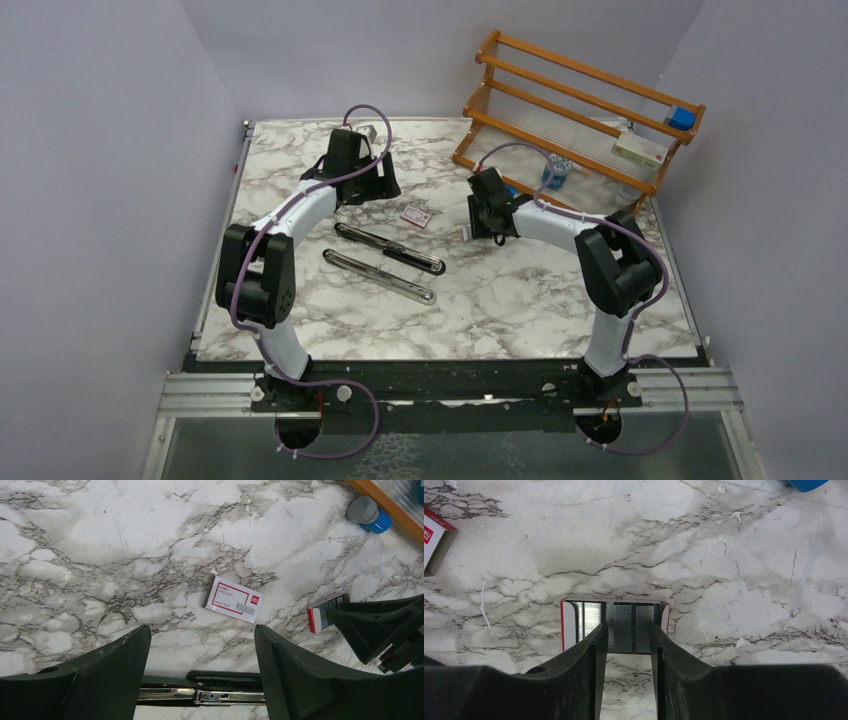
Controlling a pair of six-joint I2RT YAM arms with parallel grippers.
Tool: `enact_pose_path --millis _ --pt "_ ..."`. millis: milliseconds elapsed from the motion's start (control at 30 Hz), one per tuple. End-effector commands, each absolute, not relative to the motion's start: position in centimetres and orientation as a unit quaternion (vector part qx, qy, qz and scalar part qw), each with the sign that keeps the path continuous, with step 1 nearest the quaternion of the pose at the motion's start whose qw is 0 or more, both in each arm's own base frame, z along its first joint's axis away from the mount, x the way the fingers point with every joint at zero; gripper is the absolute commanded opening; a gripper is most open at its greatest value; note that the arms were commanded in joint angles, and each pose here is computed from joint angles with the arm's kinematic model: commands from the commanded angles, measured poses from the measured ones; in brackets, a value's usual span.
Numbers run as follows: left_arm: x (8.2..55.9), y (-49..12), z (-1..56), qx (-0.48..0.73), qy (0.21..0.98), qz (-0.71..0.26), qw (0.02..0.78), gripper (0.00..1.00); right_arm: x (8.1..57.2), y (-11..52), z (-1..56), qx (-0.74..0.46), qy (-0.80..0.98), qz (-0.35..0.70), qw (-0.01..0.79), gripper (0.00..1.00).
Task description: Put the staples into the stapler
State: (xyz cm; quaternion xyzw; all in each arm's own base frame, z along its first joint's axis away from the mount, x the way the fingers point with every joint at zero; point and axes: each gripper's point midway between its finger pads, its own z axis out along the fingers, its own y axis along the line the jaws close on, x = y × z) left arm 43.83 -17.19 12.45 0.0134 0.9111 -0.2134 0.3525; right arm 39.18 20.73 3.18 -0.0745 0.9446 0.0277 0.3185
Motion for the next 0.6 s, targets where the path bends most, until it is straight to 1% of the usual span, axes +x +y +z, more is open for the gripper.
enact_pose_path --millis 0,567 --pt "44.05 -17.37 12.69 0.019 0.910 -0.211 0.355 0.79 39.46 19.94 4.28 -0.056 0.939 0.021 0.339 0.40" --pt "44.10 -17.38 12.76 0.019 0.910 -0.211 0.356 0.79 39.61 19.32 4.62 -0.053 0.937 0.005 0.345 0.40"
